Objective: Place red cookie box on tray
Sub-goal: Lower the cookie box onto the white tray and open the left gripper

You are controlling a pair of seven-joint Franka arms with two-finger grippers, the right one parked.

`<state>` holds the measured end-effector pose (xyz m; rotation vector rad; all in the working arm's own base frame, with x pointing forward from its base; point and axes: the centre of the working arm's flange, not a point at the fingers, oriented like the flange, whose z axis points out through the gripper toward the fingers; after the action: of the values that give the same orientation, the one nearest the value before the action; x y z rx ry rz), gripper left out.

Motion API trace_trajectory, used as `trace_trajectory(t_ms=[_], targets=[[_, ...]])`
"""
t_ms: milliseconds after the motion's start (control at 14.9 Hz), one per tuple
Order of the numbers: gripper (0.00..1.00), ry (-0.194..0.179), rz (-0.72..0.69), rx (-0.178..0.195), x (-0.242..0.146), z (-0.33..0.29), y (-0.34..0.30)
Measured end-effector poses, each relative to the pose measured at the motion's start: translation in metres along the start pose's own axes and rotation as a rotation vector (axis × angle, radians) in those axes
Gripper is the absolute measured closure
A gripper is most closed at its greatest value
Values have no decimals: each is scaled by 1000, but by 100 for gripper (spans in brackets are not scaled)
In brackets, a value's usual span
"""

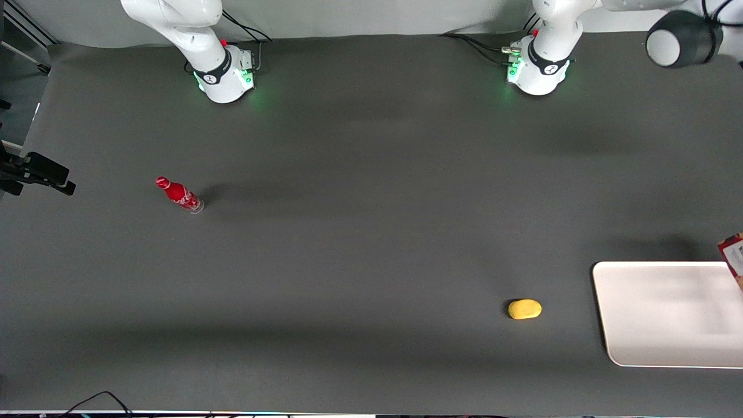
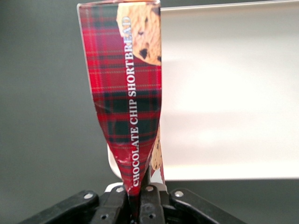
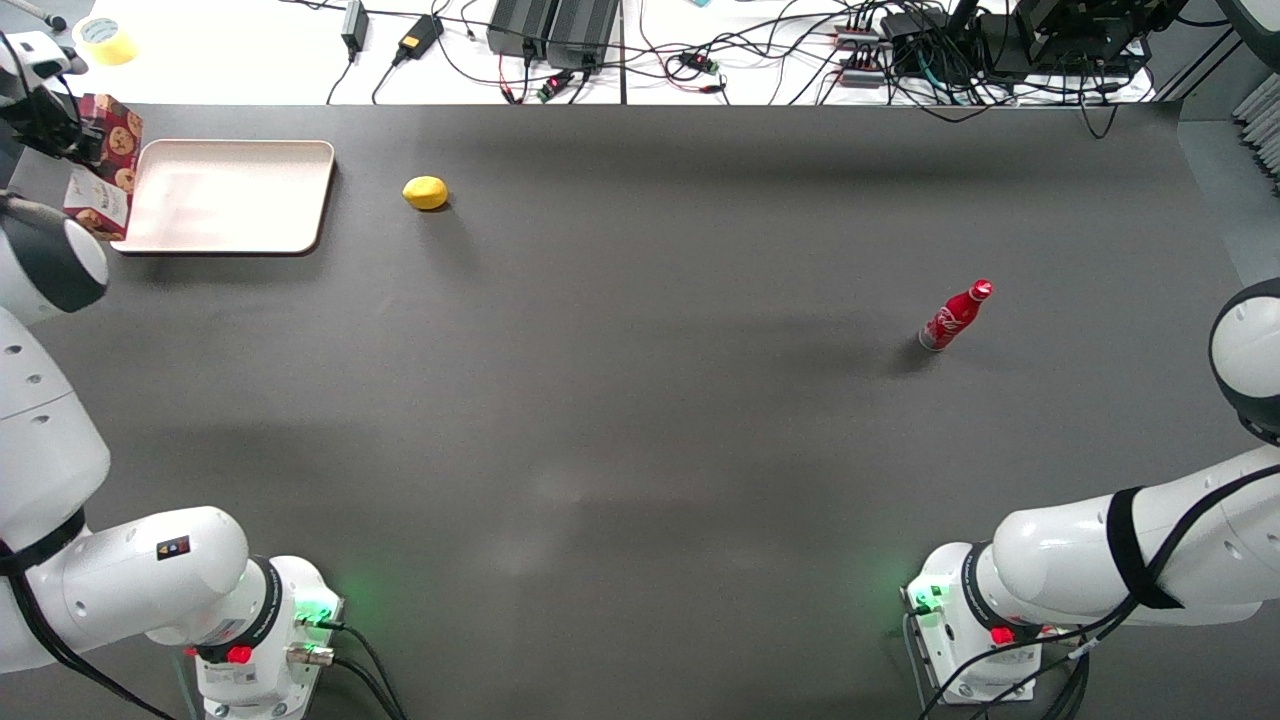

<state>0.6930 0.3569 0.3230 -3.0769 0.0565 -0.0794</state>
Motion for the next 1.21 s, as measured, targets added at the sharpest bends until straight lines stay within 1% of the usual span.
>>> trace_trajectory(t_ms=[202,336,538,807,1076,1143,1210], targets=[[94,52,11,45,16,51,-4],[94,64,17,57,21,65,-3],[94,61,17,56,21,67,-4],[94,39,14,43,17,70,-5],[94,40,14,43,17,71,-5],[92,42,14,45,17,71,-5],[85,48,14,49,18,72,-5]])
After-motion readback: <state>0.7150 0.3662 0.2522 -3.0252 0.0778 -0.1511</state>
